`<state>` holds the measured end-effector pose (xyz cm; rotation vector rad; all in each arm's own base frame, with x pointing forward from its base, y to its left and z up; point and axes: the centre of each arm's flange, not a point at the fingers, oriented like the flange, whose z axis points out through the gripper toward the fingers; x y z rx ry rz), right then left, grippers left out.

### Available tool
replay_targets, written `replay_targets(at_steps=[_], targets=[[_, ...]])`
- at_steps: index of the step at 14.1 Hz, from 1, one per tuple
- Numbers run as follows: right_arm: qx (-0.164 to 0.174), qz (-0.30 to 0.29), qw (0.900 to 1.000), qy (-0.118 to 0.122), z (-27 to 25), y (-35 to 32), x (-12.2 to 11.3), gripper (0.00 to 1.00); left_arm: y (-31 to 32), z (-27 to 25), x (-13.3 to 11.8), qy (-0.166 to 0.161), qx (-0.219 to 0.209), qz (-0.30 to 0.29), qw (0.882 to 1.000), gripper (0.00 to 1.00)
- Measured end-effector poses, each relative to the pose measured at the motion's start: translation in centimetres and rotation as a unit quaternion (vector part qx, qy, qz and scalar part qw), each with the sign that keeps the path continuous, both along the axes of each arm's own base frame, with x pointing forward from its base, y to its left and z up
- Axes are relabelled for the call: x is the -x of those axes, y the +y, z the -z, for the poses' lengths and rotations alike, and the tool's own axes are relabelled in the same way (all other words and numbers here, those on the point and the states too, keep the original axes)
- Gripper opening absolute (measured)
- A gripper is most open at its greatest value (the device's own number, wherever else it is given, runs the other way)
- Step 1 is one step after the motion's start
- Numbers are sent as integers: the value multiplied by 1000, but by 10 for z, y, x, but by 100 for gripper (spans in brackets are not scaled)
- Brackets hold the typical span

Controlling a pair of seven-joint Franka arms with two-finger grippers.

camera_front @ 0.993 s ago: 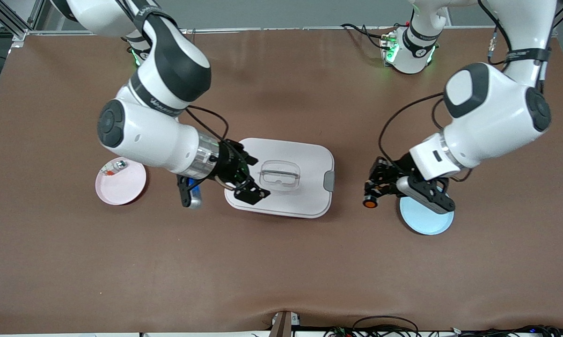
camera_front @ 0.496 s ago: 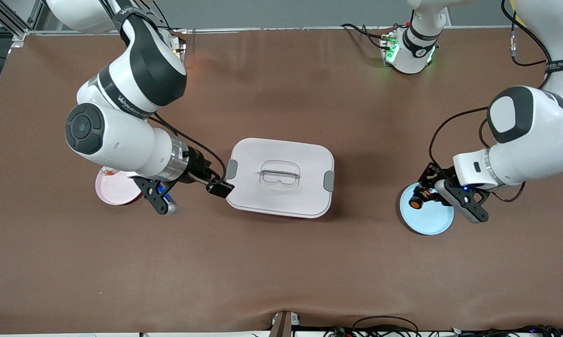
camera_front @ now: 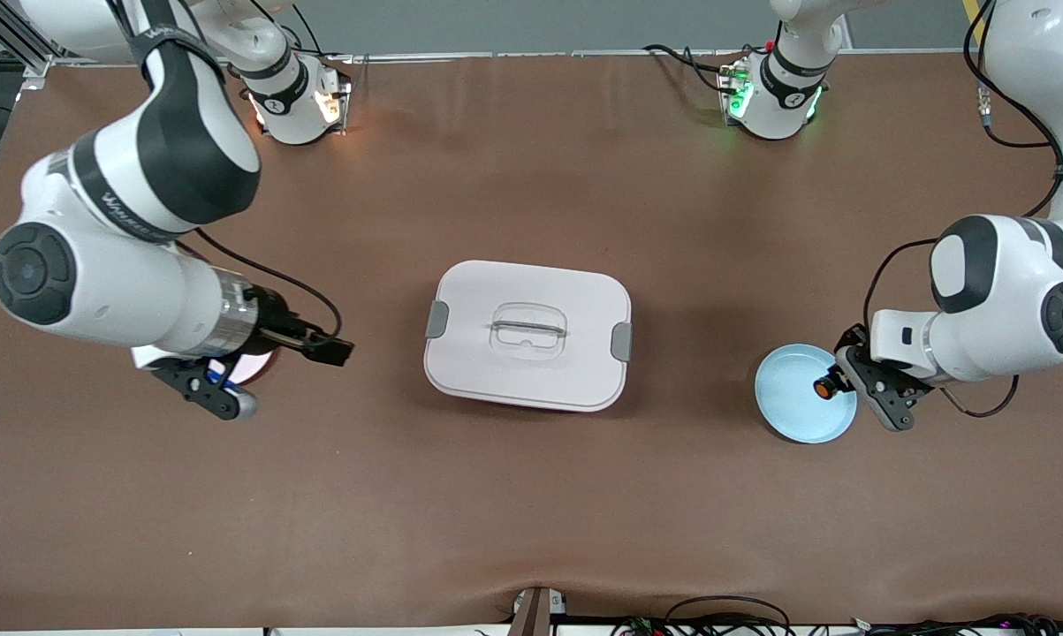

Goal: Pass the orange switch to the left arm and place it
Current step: 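Carry the switch to the blue plate while the right gripper withdraws, then lower the switch onto the blue plate and open the left gripper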

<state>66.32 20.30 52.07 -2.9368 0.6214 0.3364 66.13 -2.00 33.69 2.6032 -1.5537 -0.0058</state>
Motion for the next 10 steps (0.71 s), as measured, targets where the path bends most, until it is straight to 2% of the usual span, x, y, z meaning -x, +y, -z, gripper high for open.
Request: replay_targets(at_steps=[3, 7, 10], targets=[[2, -52, 999, 6, -7, -46, -1, 100, 0, 26, 2, -26, -16, 46, 998, 34], [18, -116, 993, 15, -17, -115, 1, 100, 1, 72, 9, -59, -4, 101, 993, 34], [24, -151, 988, 33, -23, -149, 8, 100, 2, 97, 10, -67, 3, 133, 989, 34]])
